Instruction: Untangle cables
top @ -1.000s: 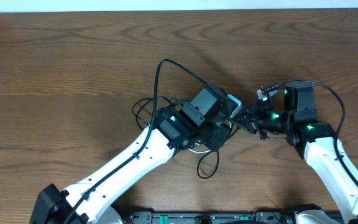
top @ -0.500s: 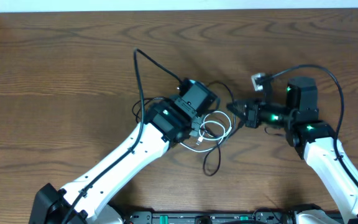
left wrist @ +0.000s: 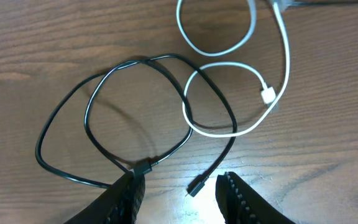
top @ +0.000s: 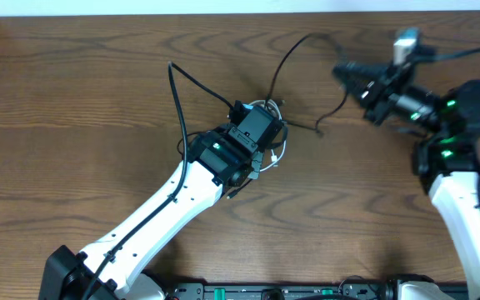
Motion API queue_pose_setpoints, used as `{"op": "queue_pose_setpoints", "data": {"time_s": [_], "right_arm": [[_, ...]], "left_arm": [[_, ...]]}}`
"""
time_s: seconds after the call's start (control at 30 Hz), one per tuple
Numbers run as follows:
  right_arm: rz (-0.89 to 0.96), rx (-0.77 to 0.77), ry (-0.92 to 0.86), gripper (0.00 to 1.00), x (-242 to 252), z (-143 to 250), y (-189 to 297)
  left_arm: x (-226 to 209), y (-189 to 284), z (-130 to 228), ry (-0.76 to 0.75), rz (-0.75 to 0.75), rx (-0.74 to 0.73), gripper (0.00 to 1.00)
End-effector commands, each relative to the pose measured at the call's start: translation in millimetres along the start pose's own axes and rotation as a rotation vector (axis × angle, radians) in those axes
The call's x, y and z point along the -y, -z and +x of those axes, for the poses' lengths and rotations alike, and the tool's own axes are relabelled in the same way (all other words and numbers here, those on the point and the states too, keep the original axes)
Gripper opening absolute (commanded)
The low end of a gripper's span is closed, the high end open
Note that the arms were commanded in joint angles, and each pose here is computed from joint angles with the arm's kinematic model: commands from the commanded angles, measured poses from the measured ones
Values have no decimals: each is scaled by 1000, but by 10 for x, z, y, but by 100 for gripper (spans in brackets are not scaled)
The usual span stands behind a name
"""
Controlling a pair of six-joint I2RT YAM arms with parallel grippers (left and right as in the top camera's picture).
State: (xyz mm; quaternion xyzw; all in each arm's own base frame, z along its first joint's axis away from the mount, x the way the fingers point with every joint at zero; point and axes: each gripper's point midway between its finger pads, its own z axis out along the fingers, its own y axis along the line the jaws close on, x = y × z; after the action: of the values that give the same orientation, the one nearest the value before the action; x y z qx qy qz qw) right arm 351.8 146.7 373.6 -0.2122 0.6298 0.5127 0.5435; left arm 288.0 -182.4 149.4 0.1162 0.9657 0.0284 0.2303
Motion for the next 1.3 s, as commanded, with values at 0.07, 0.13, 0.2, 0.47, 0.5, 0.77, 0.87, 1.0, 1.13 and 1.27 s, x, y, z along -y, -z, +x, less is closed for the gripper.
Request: {"op": "queue_pose_setpoints", "data": {"time_s": [0.07,0.13,0.2,0.47,0.5,0.77,0.87,1.0,1.13,1.27], "right_arm": [[109,132,28,1,-6,-796,145],[169,151,37,1,53,-947,196],[274,159,32,1,196,-1059,278],[851,20,-5,1,781,-992,858],[870,3,-4,1,774,-991,885],[802,-70,5,1,236,-1217,844],[693,-103,-3,1,-24,-1205,734],[582,-164,-69,1,-194,-1026,647],[570,-224,-138,1,-223,-828,665],[427,-234,-143,1,-441,-822,543]], "left_arm": [[-48,0,-21,23,-24,6,43],[-48,0,-21,23,-24,6,43],[-48,0,-21,29,-24,7,43],[-10,-1,-7,29,-3,-2,43],[-10,-1,-8,30,-3,-2,43],[203,11,-42,42,113,-4,43],[365,37,-86,48,202,2,47],[679,133,-210,54,377,31,53],[1121,405,-461,36,648,112,61],[1231,536,-670,37,721,200,61]]}}
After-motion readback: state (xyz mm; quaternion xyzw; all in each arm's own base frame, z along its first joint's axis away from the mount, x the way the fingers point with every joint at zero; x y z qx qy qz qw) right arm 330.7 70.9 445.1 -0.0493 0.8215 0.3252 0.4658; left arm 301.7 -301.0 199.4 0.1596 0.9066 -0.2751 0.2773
